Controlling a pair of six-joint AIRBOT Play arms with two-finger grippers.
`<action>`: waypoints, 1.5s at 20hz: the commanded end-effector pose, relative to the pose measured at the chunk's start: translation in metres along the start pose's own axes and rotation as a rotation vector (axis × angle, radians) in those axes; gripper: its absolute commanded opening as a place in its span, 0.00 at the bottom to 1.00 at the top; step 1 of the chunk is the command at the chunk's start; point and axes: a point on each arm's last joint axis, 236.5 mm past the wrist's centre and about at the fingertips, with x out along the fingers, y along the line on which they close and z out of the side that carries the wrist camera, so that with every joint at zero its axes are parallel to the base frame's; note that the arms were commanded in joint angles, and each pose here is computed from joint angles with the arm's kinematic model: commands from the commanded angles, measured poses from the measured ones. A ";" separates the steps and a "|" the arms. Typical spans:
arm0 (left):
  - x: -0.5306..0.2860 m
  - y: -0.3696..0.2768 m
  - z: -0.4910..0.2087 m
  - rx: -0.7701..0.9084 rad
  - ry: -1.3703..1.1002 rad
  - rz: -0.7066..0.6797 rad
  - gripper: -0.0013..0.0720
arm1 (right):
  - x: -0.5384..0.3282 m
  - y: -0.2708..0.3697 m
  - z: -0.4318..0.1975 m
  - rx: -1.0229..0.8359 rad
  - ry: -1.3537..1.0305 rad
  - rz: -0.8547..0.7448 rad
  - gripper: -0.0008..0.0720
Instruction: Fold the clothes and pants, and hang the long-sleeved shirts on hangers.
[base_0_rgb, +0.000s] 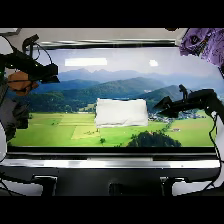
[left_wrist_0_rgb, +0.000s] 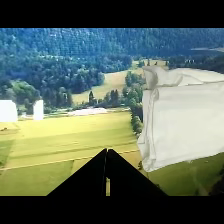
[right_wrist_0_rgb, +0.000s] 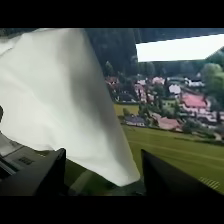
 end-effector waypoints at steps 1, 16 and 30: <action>0.001 0.000 0.000 0.002 0.002 0.001 0.04 | 0.028 -0.011 0.007 -0.010 -0.002 0.064 0.66; 0.022 0.008 -0.007 -0.015 0.056 0.007 0.04 | 0.059 0.056 0.044 -0.107 -0.108 0.061 0.05; 0.022 0.007 -0.008 -0.015 0.059 0.007 0.04 | -0.129 0.124 0.166 -0.022 -0.575 -0.122 0.05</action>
